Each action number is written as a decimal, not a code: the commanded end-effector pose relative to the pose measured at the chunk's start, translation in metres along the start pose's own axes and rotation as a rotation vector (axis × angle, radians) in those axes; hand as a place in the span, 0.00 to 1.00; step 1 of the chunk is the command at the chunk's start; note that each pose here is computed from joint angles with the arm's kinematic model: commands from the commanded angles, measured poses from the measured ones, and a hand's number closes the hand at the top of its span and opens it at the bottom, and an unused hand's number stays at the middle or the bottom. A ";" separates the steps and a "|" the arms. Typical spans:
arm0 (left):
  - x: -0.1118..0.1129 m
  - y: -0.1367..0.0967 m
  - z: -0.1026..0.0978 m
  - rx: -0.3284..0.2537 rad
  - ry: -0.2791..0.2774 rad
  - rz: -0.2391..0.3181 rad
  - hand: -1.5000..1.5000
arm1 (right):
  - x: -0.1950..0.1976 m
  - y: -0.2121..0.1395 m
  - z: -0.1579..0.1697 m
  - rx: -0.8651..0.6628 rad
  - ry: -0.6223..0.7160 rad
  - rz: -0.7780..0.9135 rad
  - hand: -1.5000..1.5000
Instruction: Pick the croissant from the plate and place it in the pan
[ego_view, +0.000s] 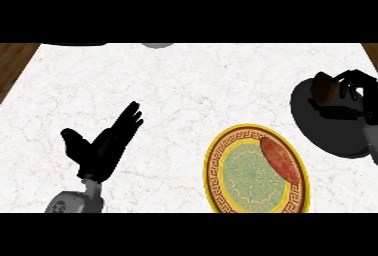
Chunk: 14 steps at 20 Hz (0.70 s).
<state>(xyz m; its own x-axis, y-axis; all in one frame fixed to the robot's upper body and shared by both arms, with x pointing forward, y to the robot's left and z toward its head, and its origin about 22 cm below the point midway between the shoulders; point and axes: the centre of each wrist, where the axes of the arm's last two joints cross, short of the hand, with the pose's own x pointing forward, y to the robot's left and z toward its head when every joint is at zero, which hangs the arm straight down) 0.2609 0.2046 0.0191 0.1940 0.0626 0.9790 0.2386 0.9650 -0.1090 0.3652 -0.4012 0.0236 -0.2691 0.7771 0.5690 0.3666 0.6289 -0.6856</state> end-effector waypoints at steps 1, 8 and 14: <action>0.005 -0.012 0.005 -0.022 -0.010 -0.009 0.50 | -0.010 -0.001 0.001 0.072 0.171 0.121 1.00; 0.014 0.000 -0.006 -0.034 -0.015 -0.001 0.50 | -0.014 0.019 0.016 0.260 0.178 0.111 0.00; 0.002 0.001 -0.004 -0.002 -0.009 0.007 0.50 | -0.005 0.017 -0.003 0.133 0.125 -0.283 0.00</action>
<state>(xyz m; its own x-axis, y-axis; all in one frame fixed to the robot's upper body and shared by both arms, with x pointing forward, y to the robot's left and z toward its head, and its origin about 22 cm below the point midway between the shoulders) 0.2631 0.2031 0.0218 0.1826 0.0626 0.9812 0.2561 0.9605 -0.1089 0.3724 -0.3948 0.0078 -0.1517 0.7138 0.6838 0.1670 0.7003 -0.6940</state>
